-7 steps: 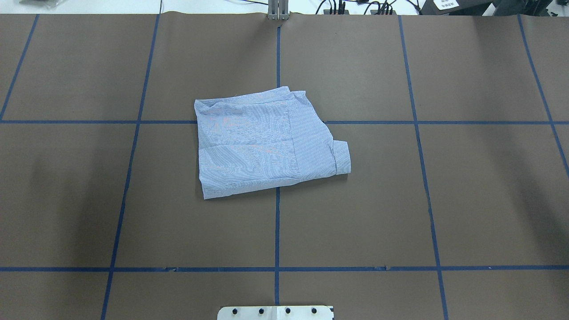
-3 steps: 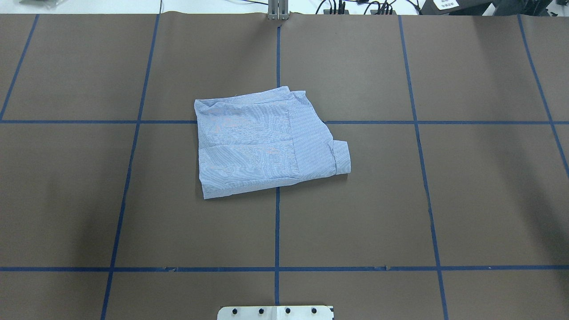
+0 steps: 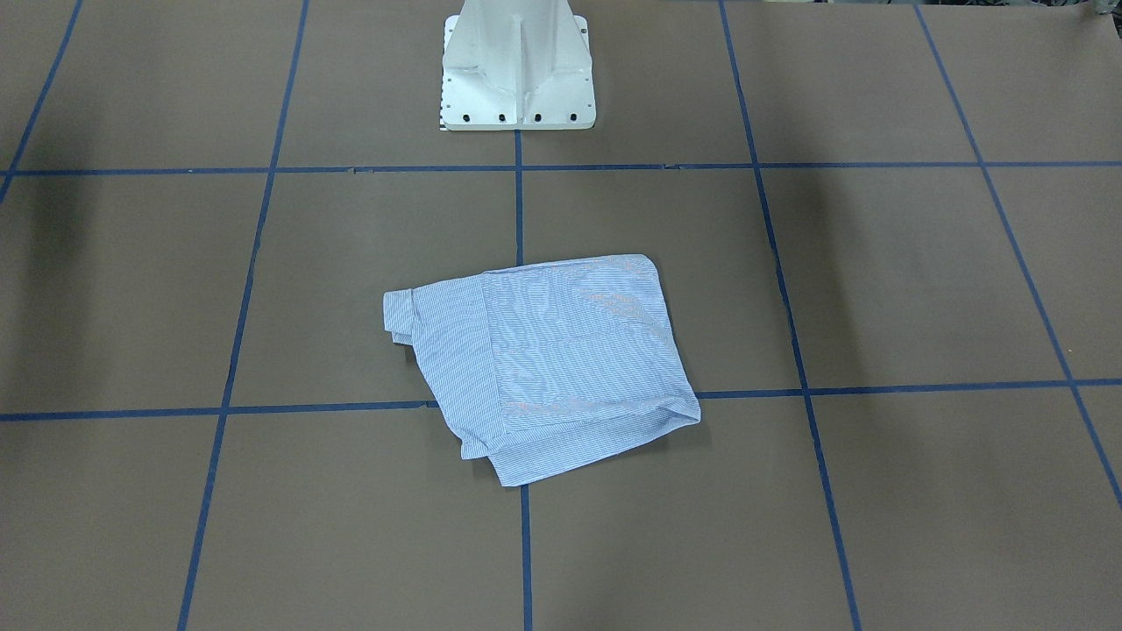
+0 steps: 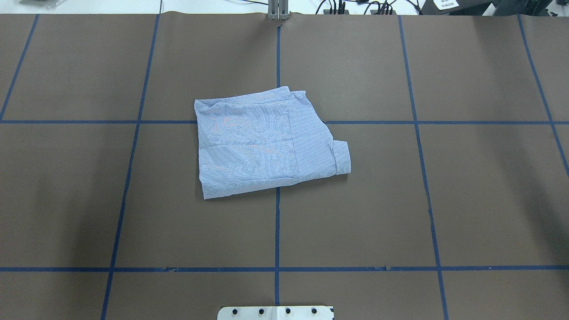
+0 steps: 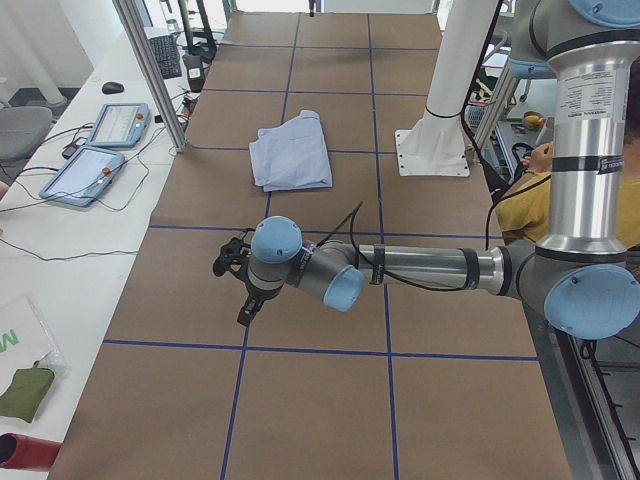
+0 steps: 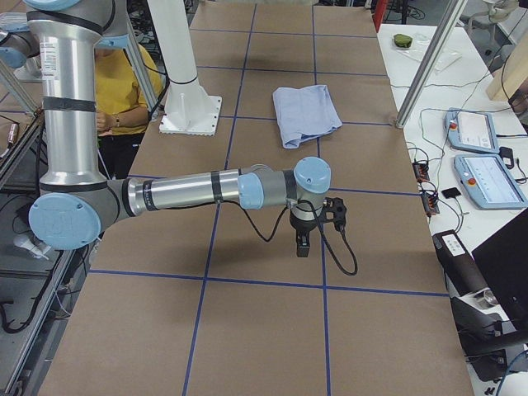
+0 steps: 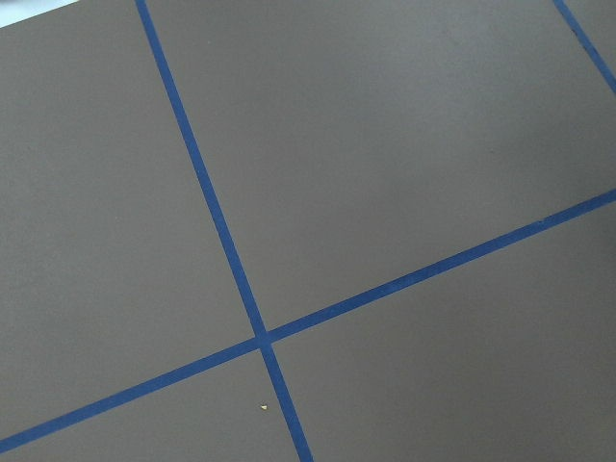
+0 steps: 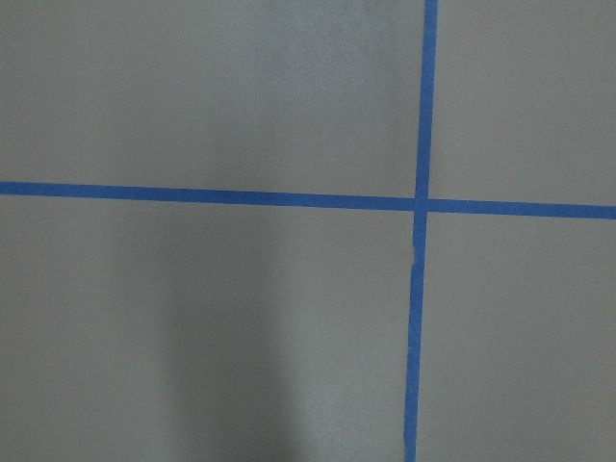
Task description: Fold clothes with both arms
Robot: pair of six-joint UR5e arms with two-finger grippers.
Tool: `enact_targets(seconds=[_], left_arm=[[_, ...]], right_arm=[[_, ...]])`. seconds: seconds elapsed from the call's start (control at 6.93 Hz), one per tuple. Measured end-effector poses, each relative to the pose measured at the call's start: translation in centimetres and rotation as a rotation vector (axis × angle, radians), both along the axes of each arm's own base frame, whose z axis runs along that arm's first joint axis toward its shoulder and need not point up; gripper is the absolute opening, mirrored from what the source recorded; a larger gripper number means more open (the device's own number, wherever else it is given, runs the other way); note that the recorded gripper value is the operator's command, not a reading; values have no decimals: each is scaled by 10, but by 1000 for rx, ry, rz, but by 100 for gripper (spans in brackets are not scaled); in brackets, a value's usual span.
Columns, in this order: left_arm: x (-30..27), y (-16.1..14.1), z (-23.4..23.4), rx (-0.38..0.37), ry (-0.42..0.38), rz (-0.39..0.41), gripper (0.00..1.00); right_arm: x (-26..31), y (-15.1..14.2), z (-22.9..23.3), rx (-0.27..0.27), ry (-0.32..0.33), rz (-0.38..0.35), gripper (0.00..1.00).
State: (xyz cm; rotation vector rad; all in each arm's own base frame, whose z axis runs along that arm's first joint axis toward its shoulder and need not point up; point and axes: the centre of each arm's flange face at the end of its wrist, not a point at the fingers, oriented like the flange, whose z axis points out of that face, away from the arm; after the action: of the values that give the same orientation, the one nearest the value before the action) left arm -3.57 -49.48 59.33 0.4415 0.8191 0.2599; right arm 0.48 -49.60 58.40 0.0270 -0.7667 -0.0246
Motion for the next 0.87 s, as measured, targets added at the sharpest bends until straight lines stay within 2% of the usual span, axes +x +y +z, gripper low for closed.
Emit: enact_targets(seconds=[0.87], left_arm=[[0, 8, -6, 11, 2, 2, 100]], right_arm=[[0, -1, 6, -15, 5, 6, 100]])
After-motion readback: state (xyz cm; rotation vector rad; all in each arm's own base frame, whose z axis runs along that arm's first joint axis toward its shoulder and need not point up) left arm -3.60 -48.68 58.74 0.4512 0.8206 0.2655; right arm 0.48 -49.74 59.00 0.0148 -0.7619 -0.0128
